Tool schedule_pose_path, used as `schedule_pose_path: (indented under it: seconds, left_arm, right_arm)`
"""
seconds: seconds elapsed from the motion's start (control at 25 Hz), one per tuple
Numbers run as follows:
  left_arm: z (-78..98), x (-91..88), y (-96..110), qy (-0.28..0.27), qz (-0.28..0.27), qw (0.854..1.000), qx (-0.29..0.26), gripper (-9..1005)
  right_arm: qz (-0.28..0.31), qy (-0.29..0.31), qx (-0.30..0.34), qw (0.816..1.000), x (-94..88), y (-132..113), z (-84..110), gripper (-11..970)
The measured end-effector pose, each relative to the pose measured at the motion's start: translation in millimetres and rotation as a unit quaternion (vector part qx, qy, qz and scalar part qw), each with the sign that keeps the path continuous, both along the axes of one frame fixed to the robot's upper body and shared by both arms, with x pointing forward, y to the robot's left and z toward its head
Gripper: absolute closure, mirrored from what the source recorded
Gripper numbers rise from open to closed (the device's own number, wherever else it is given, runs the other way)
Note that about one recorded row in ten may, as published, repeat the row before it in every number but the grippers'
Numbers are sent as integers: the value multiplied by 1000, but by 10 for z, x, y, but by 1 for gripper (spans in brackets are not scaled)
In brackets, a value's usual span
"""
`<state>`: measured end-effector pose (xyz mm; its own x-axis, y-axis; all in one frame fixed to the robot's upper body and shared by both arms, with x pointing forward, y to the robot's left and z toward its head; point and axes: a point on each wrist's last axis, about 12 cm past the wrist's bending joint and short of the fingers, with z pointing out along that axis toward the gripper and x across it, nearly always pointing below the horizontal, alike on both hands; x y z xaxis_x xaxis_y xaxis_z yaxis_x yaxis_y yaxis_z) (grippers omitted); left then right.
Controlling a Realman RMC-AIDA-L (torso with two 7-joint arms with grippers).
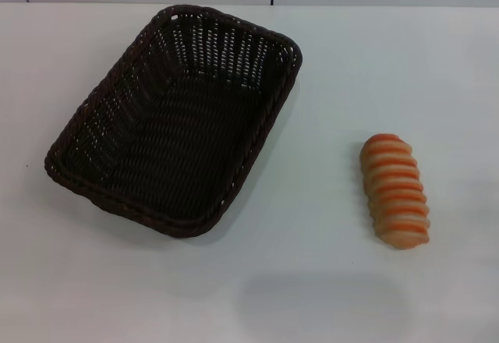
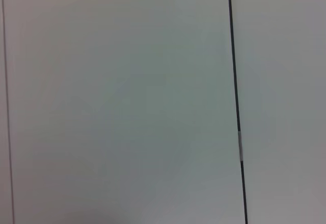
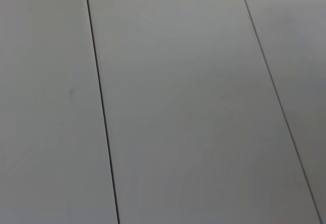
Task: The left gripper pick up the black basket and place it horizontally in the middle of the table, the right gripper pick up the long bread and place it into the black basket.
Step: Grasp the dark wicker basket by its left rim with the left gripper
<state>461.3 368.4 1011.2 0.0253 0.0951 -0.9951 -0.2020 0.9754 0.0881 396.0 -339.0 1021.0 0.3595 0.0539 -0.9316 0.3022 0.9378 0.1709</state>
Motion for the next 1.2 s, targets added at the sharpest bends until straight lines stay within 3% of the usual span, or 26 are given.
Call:
schedule_pose_path:
  seconds: [0.52,0.76,0.84,0.92,1.08,1.12,1.16,1.2]
  left_arm:
    - [81,81,-27,-15,-6,1000,10,191]
    - [404,375,-87,-47,-29,998,27,193]
    - [562,508,-161,-31,-51,997,42,193]
    - [766,682,-242,24,-71,995,61,194]
    - [899,759,-283,39,-79,994,67,195]
    - [1082,846,-334,70,-91,991,75,195]
    - [1082,846,-334,70,-91,991,75,195]
    - [1301,904,-386,88,-108,987,86,195]
  right_arm:
    - [10,8,1,1000,21,18,-15,220]
    - [16,12,2,1000,31,35,-26,221]
    - [16,11,3,1000,34,38,-24,221]
    - [17,12,4,1000,37,38,-24,222]
    - [18,12,4,1000,42,43,-25,223]
    - [18,12,4,1000,42,43,-25,223]
    - [18,12,4,1000,42,43,-25,223]
    - [18,12,4,1000,43,43,-25,223]
